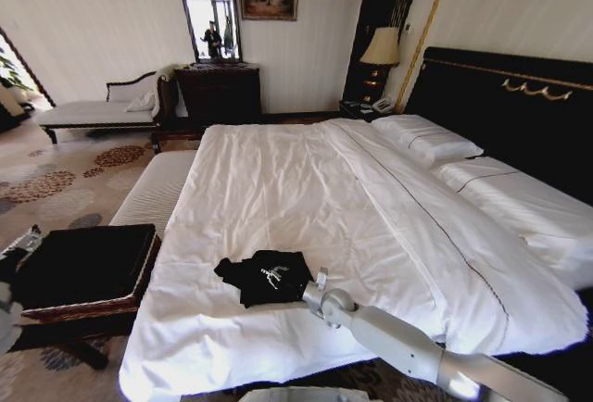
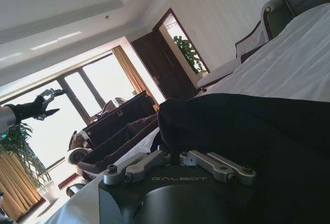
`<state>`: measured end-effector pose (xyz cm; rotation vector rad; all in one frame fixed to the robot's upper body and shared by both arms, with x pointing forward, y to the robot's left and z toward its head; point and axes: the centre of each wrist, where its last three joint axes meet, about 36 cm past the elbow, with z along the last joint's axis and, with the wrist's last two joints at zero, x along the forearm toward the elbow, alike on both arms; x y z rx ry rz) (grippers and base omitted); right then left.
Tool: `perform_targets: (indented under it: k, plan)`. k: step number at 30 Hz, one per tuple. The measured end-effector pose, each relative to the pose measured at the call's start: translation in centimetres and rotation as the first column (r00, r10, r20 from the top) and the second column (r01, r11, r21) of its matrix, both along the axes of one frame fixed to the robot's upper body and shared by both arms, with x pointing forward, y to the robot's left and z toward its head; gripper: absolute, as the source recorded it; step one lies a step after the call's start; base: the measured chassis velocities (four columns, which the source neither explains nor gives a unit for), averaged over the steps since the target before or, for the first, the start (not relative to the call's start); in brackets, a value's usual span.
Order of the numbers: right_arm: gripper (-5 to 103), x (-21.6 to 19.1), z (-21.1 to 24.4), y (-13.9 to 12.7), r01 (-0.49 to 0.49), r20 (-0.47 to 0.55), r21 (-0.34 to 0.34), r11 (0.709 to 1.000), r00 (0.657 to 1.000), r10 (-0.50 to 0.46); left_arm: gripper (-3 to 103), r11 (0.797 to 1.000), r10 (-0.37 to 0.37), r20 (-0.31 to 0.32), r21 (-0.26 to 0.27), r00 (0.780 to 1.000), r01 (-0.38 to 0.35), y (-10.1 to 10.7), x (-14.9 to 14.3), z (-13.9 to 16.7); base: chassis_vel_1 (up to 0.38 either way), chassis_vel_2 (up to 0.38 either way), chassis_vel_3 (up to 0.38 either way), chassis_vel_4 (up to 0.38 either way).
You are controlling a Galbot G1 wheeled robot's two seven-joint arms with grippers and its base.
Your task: Fold the clothes on the bed and place them into the basket.
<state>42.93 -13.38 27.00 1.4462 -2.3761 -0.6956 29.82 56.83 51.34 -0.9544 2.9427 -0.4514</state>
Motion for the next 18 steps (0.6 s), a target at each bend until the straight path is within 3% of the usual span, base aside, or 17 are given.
perform_targets:
  k: [2, 4, 6, 9, 11, 13, 15, 17, 18]
  plan:
    - [-2, 0.0, 0.0, 0.5, 0.0, 0.004, 0.0, 1.0, 1.0, 0.0, 100, 1.0, 0.001, -0.001, -0.001, 1.0, -0.001, 0.0, -0.1, -0.1, 0.0, 0.0, 0.0, 0.0]
    - [8, 0.0, 0.1, 1.5, -0.004, 0.009, 0.011, 1.0, 1.0, 0.004, 100, 1.0, 0.001, -0.001, -0.003, 1.0, -0.001, -0.2, -0.1, -0.2, 0.0, 0.0, 0.0, 0.0]
    - [8, -0.1, 0.2, 1.7, -0.006, 0.01, 0.017, 1.0, 1.0, 0.006, 100, 1.0, 0.001, -0.001, -0.003, 1.0, -0.001, -0.2, -0.1, -0.2, 0.0, 0.0, 0.0, 0.0]
    - [25, -0.4, 1.1, 2.5, -0.02, 0.026, 0.045, 0.999, 0.999, 0.019, 100, 1.0, 0.0, -0.001, -0.004, 1.0, 0.0, -0.3, -0.1, -0.2, 0.0, 0.0, 0.0, 0.0]
    - [30, -0.5, 1.4, 2.7, -0.025, 0.033, 0.055, 0.998, 0.999, 0.023, 100, 1.0, 0.0, -0.002, -0.004, 1.0, 0.0, -0.3, -0.1, -0.2, 0.0, 0.0, 0.0, 0.0]
    - [41, -0.2, 2.3, 2.4, -0.035, 0.063, 0.098, 0.995, 0.998, 0.029, 100, 1.0, 0.002, -0.003, -0.005, 1.0, -0.002, -0.2, -0.1, -0.3, 0.0, 0.0, 0.0, 0.0]
    - [41, -0.1, 2.6, 2.2, -0.037, 0.07, 0.116, 0.993, 0.997, 0.029, 100, 1.0, 0.002, -0.003, -0.006, 1.0, -0.002, -0.2, -0.1, -0.3, 0.0, 0.0, 0.0, 0.0]
    - [47, 0.0, 3.4, 1.8, -0.035, 0.082, 0.18, 0.983, 0.996, 0.021, 100, 1.0, 0.002, -0.004, -0.007, 1.0, -0.002, -0.2, -0.1, -0.3, 0.0, 0.0, 0.0, 0.0]
    - [58, 0.2, 4.7, 1.5, -0.019, 0.09, 0.251, 0.968, 0.996, -0.004, 100, 1.0, 0.004, -0.007, -0.008, 1.0, -0.004, -0.1, -0.2, -0.4, 0.0, 0.0, 0.0, 0.0]
